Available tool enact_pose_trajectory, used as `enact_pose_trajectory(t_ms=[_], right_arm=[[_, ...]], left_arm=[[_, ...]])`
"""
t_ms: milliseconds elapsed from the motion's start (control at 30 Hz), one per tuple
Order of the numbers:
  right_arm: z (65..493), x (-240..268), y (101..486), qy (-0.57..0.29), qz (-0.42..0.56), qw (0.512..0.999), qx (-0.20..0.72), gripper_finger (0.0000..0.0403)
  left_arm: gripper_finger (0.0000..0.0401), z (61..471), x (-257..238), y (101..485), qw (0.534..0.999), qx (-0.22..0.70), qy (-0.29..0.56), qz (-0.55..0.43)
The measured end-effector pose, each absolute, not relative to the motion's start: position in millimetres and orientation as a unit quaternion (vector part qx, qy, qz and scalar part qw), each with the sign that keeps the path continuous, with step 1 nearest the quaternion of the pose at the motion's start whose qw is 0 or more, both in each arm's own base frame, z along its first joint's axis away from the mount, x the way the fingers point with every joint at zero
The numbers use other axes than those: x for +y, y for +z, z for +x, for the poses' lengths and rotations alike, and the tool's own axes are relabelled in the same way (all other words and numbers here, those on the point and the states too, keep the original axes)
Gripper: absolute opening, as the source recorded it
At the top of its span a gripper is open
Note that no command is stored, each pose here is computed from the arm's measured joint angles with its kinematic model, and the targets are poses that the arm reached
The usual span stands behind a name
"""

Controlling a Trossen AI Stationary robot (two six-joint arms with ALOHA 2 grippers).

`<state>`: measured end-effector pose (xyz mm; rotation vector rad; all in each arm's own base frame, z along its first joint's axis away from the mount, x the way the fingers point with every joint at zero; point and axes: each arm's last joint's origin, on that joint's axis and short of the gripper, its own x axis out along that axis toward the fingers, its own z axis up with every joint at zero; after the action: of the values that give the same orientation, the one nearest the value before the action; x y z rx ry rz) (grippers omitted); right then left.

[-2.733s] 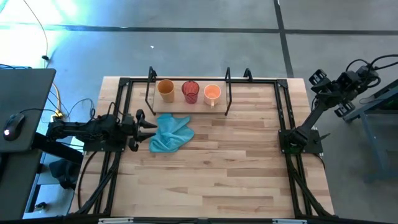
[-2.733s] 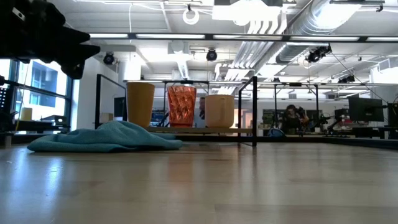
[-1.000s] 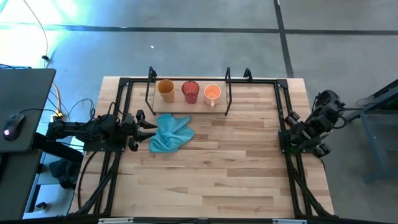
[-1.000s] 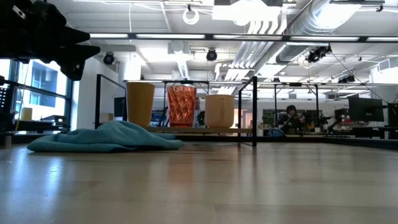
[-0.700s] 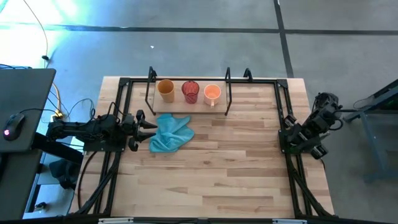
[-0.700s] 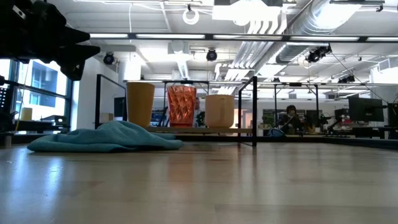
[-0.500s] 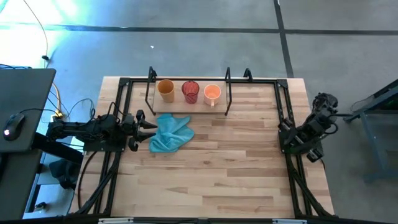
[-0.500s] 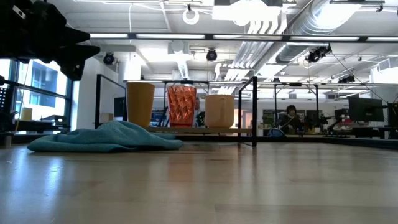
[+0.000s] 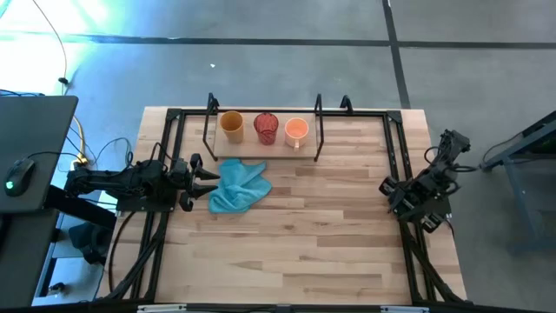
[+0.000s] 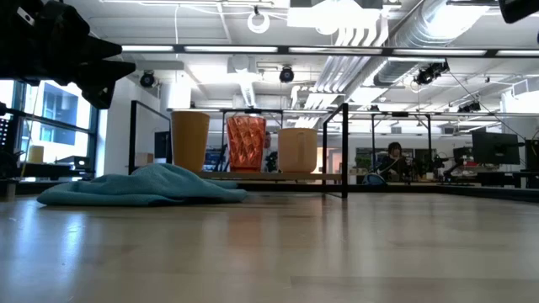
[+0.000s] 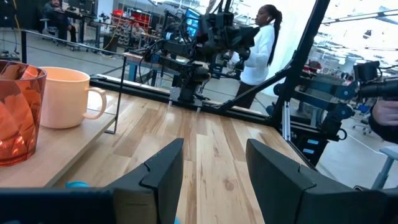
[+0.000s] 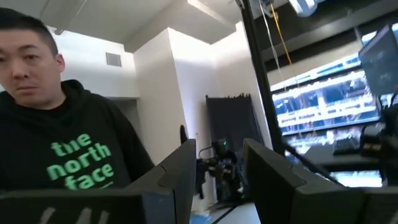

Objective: Stack small to large cups/mugs on shelf
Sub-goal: Return to Home Position

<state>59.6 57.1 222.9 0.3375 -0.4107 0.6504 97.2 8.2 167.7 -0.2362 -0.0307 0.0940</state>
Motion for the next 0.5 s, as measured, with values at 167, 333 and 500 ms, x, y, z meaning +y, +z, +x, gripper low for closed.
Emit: enact_pose_trajectory(t_ms=[167,333,500], right_arm=[[60.0,59.7,216.8,0.336,0.178,0.906,-0.186,0.0126],[59.9,63.5,208.7,0.351,0.171,0.904,-0.176,0.0126],[59.0,65.9,206.2,0.365,0.16,0.902,-0.164,0.0126]], left_arm=[[0.0163,97.2,8.2,167.8,0.992,-0.015,0.047,-0.118],[0.0163,97.2,8.1,167.8,0.992,-0.015,0.047,-0.118],[0.0163,97.2,8.2,167.8,0.992,-0.015,0.047,-0.118]])
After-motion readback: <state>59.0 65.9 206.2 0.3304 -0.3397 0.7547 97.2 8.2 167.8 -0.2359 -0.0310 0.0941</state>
